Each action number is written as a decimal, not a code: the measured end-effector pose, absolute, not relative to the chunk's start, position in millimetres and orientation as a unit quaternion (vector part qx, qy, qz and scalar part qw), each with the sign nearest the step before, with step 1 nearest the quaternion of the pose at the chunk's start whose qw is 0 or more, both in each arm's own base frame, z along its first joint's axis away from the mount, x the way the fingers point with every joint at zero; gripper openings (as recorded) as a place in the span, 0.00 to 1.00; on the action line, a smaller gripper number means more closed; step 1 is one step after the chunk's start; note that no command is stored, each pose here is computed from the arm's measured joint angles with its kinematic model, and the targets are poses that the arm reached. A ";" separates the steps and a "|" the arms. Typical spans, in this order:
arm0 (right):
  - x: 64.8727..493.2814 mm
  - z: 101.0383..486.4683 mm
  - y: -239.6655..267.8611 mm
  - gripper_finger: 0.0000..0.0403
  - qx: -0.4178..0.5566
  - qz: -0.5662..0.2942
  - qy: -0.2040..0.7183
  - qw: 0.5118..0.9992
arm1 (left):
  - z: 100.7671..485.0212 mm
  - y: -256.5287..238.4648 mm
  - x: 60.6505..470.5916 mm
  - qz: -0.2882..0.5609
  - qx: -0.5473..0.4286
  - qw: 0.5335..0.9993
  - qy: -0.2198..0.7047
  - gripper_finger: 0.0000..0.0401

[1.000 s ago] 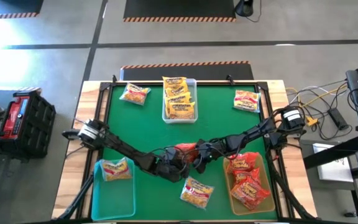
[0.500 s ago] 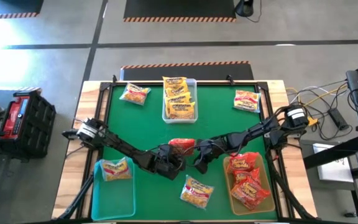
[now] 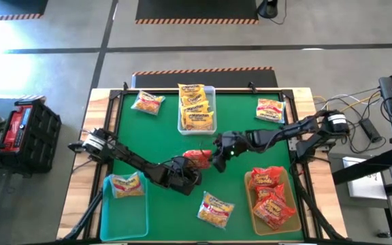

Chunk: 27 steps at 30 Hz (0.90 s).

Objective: Sort Maruchan noodles
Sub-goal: Put the orange noodle pack into the orange bin

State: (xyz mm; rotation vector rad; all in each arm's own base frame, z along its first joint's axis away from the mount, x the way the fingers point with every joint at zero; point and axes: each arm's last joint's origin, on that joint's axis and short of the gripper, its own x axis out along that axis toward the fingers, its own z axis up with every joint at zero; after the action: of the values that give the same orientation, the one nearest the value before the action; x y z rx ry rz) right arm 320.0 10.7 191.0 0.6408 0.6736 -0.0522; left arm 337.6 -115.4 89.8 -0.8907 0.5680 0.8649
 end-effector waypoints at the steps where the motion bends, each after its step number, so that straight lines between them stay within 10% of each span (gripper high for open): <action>1: 321.5 193.5 6.7 0.21 0.301 -0.023 0.320 0.898 | 89.7 -115.3 337.5 0.400 -0.412 0.776 0.262 0.35; 15: 344.2 201.0 -10.0 0.50 0.168 0.035 0.318 0.932 | 88.6 -114.9 336.5 0.400 -0.413 0.775 0.262 0.35; 27: 371.8 186.3 -14.8 0.53 0.114 0.038 0.384 0.915 | 88.4 -114.8 336.3 0.402 -0.418 0.773 0.259 0.35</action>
State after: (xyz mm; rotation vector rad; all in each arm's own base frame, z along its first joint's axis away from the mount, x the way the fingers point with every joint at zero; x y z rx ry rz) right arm 371.8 -14.8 186.3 0.2353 0.7906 0.0782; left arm 336.3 -114.8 88.4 -0.9051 0.5617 0.8701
